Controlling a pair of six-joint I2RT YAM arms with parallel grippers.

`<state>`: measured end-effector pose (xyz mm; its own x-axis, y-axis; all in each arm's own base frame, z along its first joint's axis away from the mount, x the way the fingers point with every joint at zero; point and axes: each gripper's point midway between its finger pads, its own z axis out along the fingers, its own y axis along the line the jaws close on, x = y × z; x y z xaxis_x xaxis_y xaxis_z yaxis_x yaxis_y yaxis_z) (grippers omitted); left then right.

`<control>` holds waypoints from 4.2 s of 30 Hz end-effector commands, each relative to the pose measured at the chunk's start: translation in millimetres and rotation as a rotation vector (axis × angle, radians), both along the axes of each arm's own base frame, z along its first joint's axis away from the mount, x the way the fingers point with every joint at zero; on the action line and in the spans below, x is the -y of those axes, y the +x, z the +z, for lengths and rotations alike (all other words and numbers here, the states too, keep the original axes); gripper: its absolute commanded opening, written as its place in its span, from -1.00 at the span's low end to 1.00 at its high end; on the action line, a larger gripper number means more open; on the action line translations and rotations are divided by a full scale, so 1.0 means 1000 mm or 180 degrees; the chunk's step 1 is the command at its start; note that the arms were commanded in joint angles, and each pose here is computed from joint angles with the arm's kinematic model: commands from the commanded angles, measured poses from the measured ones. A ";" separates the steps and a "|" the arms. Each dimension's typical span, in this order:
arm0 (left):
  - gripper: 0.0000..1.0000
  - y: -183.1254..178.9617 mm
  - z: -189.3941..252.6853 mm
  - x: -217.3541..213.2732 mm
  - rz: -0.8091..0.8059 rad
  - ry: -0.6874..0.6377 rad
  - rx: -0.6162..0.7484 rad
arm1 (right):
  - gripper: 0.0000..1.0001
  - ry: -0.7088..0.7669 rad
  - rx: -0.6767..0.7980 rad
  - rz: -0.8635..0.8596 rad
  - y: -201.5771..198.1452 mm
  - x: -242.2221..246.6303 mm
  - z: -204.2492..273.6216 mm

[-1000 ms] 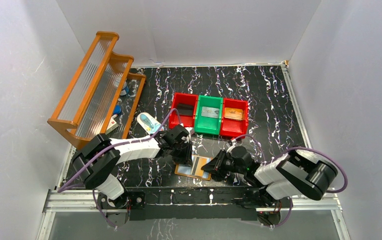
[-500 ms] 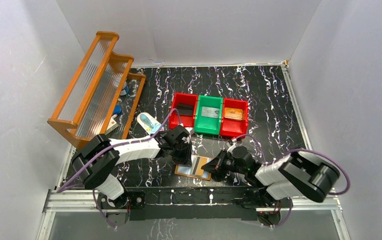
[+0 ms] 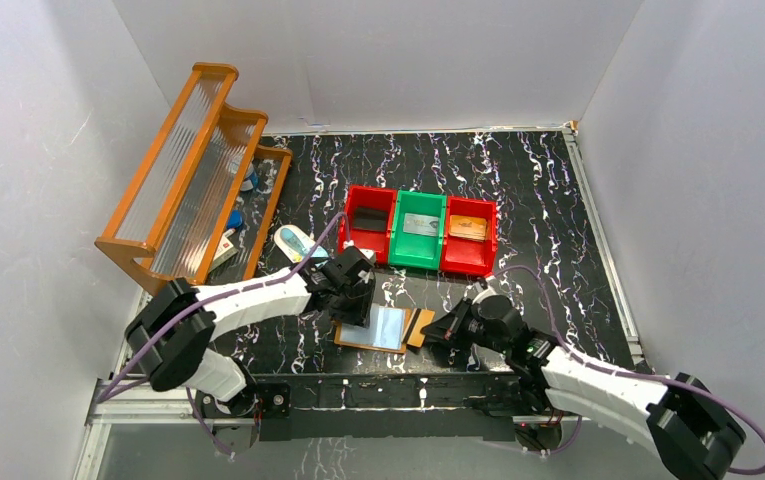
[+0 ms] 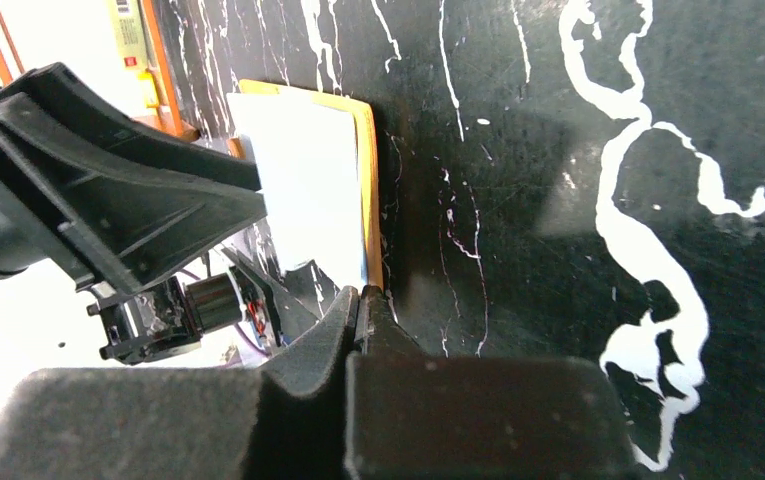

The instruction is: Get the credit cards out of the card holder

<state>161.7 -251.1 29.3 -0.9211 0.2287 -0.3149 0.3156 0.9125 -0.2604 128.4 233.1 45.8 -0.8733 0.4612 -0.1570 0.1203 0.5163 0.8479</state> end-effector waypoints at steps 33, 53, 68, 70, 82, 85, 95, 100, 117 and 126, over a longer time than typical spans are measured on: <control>0.97 0.062 0.115 -0.122 0.0770 -0.0093 0.0896 | -1.00 -0.3178 0.1762 -0.0216 0.128 0.094 0.143; 0.97 0.071 0.103 -0.144 0.0929 0.0171 0.1184 | -1.00 -0.4394 0.2818 0.1552 0.212 0.110 0.122; 0.97 0.071 0.111 -0.150 0.1035 0.0158 0.1327 | -1.00 -0.4951 0.3300 0.2386 0.235 0.115 0.106; 0.97 0.072 0.110 -0.151 0.1035 0.0174 0.1317 | -1.00 -0.4979 0.3346 0.2386 0.241 0.112 0.108; 0.97 0.071 0.111 -0.150 0.1032 0.0149 0.1320 | -1.00 -0.5089 0.3289 0.2611 0.249 0.113 0.083; 0.97 0.071 0.110 -0.149 0.1028 0.0155 0.1306 | -1.00 -0.5220 0.3168 0.2621 0.255 0.118 0.075; 0.97 0.070 0.120 -0.157 0.1127 0.0163 0.1444 | -1.00 -0.5407 0.3101 0.2420 0.274 0.121 0.053; 0.97 0.069 0.128 -0.168 0.1288 0.0220 0.1582 | -1.00 -0.5695 0.3069 0.2189 0.283 0.132 0.044; 0.97 0.067 0.138 -0.177 0.1433 0.0218 0.1717 | -0.33 -0.5105 0.3127 0.2415 0.259 0.117 0.054; 0.97 0.066 0.143 -0.179 0.1484 0.0196 0.1776 | -0.10 -0.3710 0.2869 0.0964 0.243 0.082 0.140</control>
